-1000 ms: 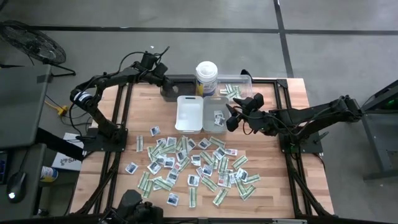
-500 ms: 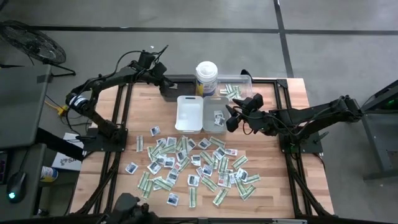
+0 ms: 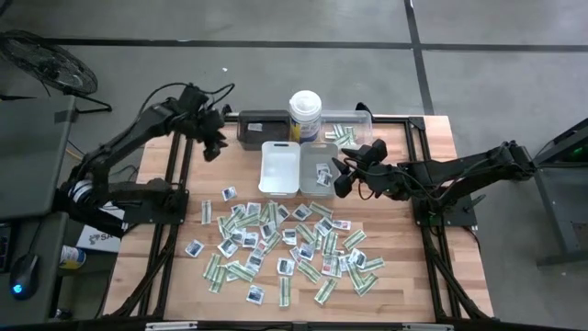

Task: Pick & Place First Aid Supplies
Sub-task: Put the alcohol wipe into the white bin

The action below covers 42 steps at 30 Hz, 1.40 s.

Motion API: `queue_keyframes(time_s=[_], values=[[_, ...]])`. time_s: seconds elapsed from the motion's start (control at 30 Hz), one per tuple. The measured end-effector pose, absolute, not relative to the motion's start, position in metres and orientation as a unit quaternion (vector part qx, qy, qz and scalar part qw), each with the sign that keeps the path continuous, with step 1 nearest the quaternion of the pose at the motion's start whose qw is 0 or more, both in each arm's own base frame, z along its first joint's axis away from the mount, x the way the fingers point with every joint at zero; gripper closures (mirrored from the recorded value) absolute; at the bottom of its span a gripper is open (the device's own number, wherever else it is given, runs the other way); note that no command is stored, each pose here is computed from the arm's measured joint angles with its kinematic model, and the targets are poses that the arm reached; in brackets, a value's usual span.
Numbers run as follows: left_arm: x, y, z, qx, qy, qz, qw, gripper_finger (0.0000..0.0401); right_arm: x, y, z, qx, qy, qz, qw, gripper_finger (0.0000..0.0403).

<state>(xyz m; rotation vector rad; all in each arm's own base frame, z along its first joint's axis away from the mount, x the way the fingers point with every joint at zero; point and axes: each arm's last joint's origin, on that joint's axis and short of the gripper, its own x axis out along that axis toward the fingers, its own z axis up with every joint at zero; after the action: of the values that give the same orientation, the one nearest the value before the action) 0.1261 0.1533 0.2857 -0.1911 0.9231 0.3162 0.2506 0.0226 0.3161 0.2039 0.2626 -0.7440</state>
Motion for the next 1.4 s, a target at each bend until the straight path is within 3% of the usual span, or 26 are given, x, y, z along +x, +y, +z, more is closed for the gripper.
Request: queue_keyframes(time_s=[0.33, 0.57, 0.97, 1.4], values=[[0.136, 0.108, 0.294, -0.065, 0.48, 0.113, 0.868, 0.0268, 0.251, 0.024, 0.314, 0.098, 0.144, -0.343, 0.923, 0.0219], [0.153, 0.086, 0.29, -0.038, 0.512, 0.132, 0.848, 0.0268, 0.251, 0.024, 0.314, 0.101, 0.148, -0.335, 0.925, 0.0219], [0.165, 0.059, 0.23, -0.066, 0.546, 0.143, 0.823, 0.0268, 0.251, 0.024, 0.313, 0.102, 0.154, -0.325, 0.928, 0.0219], [0.18, 0.038, 0.194, -0.018, 0.582, 0.152, 0.798, 0.0268, 0.25, 0.024, 0.312, 0.098, 0.161, -0.325, 0.927, 0.0219]])
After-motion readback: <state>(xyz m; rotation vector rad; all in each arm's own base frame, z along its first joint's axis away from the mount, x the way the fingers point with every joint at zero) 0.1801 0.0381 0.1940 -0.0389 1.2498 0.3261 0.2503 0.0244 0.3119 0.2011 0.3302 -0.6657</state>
